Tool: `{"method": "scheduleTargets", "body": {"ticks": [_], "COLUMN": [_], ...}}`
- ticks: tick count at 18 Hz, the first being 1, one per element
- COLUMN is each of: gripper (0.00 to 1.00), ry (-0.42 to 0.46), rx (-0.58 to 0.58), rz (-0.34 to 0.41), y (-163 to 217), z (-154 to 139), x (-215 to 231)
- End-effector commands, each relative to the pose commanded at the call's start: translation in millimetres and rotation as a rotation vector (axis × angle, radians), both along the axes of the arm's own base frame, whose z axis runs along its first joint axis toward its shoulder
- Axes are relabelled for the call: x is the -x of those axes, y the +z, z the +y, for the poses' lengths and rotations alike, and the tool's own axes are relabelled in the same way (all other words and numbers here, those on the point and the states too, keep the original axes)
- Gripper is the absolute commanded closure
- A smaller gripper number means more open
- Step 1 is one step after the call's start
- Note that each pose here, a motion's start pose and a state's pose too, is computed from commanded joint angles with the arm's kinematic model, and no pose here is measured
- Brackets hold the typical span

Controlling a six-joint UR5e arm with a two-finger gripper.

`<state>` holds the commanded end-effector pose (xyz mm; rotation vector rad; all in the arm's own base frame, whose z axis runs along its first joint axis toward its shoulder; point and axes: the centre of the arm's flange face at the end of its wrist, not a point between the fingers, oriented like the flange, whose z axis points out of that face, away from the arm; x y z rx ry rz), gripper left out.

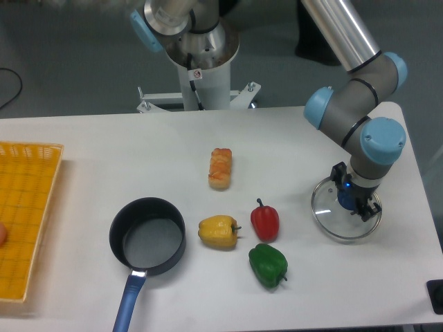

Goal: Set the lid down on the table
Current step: 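Lower the glass lid flat onto the table surface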

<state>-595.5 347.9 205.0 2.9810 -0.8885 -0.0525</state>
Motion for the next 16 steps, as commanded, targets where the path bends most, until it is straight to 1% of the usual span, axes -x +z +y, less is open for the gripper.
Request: {"method": "scheduleTargets", "body": {"ticks": [16], "gripper": [0.44], "ry": [-0.002], "rx": [0.0], "rz": [0.0], "y": [-9.6], "z": [1.0], "x": [2.9]}}
